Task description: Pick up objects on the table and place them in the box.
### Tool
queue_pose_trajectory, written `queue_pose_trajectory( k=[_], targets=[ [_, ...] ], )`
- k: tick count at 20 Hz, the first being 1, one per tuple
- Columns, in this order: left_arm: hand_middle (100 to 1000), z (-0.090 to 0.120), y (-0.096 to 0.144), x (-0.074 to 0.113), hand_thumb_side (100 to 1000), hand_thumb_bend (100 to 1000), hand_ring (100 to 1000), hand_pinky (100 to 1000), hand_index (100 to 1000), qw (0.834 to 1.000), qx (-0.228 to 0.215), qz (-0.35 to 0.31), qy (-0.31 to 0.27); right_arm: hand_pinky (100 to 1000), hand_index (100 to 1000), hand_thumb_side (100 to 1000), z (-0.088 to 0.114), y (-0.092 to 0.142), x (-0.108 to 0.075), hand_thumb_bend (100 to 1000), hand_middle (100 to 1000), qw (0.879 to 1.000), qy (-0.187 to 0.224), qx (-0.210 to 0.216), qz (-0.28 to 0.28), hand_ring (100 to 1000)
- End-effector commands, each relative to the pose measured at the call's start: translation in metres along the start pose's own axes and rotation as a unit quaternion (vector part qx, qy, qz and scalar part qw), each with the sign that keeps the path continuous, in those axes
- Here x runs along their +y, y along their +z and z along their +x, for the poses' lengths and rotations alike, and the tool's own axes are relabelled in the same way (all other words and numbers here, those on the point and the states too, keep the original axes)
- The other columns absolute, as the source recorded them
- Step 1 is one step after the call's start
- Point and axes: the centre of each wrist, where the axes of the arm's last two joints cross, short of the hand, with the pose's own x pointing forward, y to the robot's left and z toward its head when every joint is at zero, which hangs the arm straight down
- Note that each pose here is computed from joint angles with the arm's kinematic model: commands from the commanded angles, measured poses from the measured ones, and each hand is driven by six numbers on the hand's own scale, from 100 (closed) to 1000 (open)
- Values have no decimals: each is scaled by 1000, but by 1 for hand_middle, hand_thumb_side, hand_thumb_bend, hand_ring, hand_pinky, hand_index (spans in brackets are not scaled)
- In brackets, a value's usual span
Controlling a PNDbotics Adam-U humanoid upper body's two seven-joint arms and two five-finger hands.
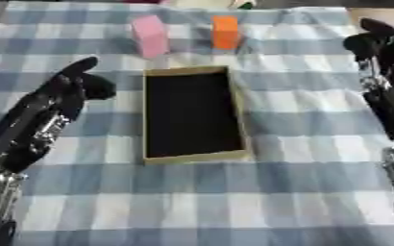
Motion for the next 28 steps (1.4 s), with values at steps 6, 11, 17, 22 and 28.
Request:
queue_pose_trajectory(
  k=[6, 11, 17, 22, 28],
  targets=[
    [743, 7, -3, 7, 796, 100, 782, 843, 998, 1000, -12, -4, -16, 865, 873, 703, 6, -3, -4, 100, 675, 1000, 3, -14, 4, 771],
    [772, 23, -14, 25, 706, 100, 812, 864, 1000, 997, -33, -36, -67, 865, 873, 703, 6, -2, -4, 100, 675, 1000, 5, -12, 5, 771],
    [836, 76, -45, 79, 645, 100, 852, 842, 1000, 958, -29, -109, -265, 865, 873, 704, 5, 0, -4, 100, 674, 1000, 9, -7, 13, 771],
    [843, 98, -85, 116, 729, 100, 850, 796, 983, 919, 11, -123, -375, 865, 873, 705, 4, 3, -3, 100, 674, 1000, 10, -2, 24, 771],
    [836, 70, -144, 145, 752, 100, 831, 777, 968, 881, 99, -113, -448, 865, 873, 706, 3, 6, -1, 100, 674, 999, 7, 4, 41, 771]
  ],
)
